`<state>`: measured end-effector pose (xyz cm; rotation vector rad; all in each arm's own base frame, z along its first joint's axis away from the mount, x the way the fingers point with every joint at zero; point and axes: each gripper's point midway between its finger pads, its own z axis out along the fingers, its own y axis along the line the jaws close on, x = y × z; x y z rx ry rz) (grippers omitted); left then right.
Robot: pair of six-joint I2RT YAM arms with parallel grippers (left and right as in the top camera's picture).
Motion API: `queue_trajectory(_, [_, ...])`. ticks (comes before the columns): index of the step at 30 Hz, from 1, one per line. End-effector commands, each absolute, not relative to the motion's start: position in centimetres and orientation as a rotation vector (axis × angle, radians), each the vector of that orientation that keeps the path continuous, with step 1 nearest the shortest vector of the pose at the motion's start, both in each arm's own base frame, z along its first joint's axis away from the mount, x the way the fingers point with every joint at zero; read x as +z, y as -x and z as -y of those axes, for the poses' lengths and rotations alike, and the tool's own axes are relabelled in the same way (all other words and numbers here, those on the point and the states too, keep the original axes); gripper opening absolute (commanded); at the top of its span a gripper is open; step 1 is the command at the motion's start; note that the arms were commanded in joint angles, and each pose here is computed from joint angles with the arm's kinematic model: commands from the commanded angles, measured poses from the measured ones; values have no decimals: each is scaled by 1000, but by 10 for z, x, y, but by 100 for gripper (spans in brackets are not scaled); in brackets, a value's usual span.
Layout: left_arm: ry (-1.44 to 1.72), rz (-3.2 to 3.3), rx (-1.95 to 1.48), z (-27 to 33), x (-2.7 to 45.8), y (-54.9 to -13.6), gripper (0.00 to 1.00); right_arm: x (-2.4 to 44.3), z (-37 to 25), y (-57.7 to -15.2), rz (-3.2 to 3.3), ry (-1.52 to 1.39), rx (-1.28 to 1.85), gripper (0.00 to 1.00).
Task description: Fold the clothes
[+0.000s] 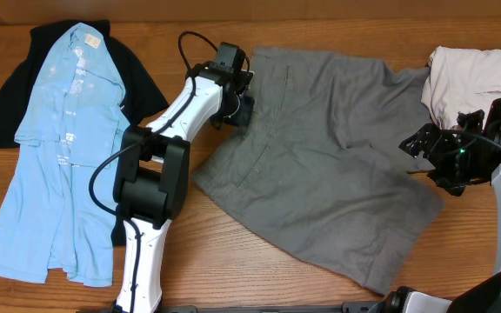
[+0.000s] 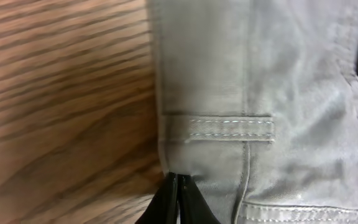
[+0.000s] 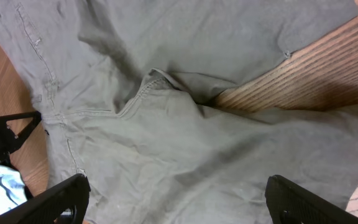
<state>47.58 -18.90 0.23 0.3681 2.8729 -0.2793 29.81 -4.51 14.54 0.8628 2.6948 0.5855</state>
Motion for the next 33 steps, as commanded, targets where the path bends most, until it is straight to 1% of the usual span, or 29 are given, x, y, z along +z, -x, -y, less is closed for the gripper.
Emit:
queue_trajectory(1, [-46, -3003, -75, 120, -43, -474, 4, 154, 47, -304, -2676, -832, 568, 95])
queue_trajectory(7, [193, -3047, -45, 53, -45, -473, 4, 154, 48, -305, -2671, -828, 567, 95])
queue_trajectory(13, [404, -3101, -22, -10, -46, -457, 4, 154, 48, -307, -2664, -824, 565, 95])
queue_trajectory(16, [441, -3116, -66, -19, -45, -452, 4, 155, 49, -308, -2660, -826, 565, 95])
queue_trajectory(20, [411, -3123, -130, -13, -39, -452, 4, 155, 49, -308, -2660, -819, 562, 95])
queue_trajectory(22, [395, -3124, -142, -9, -29, -452, 4, 158, 49, -309, -2658, -817, 562, 95])
queue_trajectory(25, [336, -3105, -173, -2, 4, -456, 4, 169, 48, -307, -2656, -811, 560, 95])
queue_trajectory(29, [267, -3027, -167, 3, 74, -457, 6, 199, 46, -301, -2629, -787, 549, 95])
queue_trajectory(30, [251, -3000, -168, 4, 91, -456, 12, 207, 45, -298, -2619, -781, 547, 95])
queue_trajectory(32, [225, -2928, -172, 9, 132, -451, 32, 223, 42, -291, -2596, -766, 539, 95])
queue_trajectory(33, [203, -2868, -175, 13, 165, -444, 53, 234, 39, -284, -2572, -757, 533, 96])
